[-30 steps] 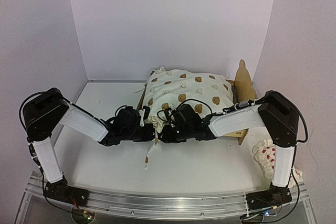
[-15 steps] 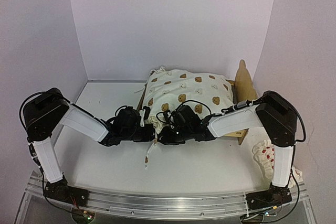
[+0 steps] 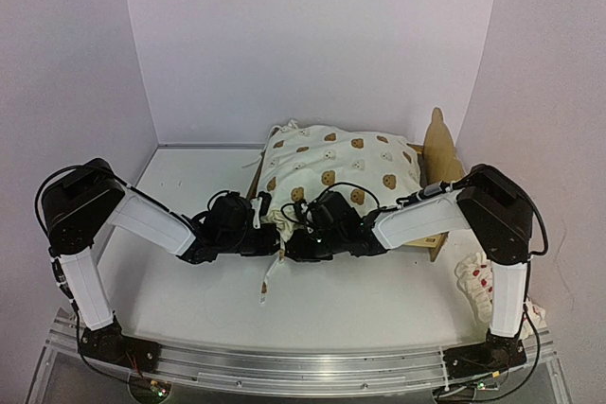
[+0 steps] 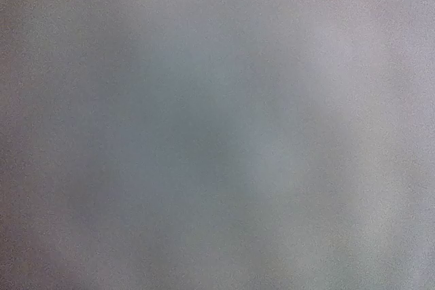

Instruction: Set up the pet bed

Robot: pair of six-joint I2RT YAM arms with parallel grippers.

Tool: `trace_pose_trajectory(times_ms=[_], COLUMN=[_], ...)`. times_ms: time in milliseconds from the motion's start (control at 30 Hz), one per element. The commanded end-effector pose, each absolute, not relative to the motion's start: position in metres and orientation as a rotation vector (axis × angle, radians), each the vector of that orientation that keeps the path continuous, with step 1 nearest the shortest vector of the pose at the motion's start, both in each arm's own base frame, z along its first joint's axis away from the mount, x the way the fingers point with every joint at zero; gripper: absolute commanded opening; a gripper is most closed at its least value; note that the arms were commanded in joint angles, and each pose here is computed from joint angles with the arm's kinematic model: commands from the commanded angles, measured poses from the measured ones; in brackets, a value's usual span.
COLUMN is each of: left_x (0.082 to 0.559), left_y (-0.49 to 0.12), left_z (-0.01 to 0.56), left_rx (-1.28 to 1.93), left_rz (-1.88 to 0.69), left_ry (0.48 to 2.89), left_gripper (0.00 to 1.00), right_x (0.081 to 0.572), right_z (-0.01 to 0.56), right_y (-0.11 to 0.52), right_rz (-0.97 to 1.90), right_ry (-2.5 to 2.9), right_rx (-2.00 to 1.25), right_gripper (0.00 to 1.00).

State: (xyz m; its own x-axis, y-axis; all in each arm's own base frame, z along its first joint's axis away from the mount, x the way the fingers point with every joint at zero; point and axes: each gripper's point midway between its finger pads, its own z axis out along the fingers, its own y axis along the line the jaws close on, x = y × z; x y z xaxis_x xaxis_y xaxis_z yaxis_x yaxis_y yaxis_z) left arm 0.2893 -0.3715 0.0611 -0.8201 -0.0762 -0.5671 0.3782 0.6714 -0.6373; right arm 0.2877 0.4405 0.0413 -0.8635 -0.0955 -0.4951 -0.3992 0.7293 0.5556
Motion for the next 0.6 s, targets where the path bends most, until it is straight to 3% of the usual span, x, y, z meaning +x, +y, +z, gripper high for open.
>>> trace_pose_trajectory(times_ms=[0, 200, 400, 567], left_x=[0.292, 0.291, 0.291, 0.288], left_y=[-0.38, -0.378, -0.372, -0.359], left_z=[0.071, 0.072, 0.076, 0.079], left_rx=[0.237, 0.237, 0.228, 0.216], left_rz=[-1.11, -1.104, -1.077, -1.036], left_ry=[2.306, 2.302, 2.296, 2.286], left_gripper=[0.0, 0.0, 0.0, 0.1], right_x=[0.292, 0.294, 0.292, 0.29], right_z=[0.051, 0.052, 0.052, 0.053], right_y=[0.455, 0.455, 0.452, 0.448], right_rz=[0.989, 0.986, 0.98, 0.975], right_ry=[2.45, 2.443, 2.444, 2.446], right_rx=[-0.391, -0.391, -0.389, -0.389], right_gripper=[0.09, 0.0, 0.0, 0.0])
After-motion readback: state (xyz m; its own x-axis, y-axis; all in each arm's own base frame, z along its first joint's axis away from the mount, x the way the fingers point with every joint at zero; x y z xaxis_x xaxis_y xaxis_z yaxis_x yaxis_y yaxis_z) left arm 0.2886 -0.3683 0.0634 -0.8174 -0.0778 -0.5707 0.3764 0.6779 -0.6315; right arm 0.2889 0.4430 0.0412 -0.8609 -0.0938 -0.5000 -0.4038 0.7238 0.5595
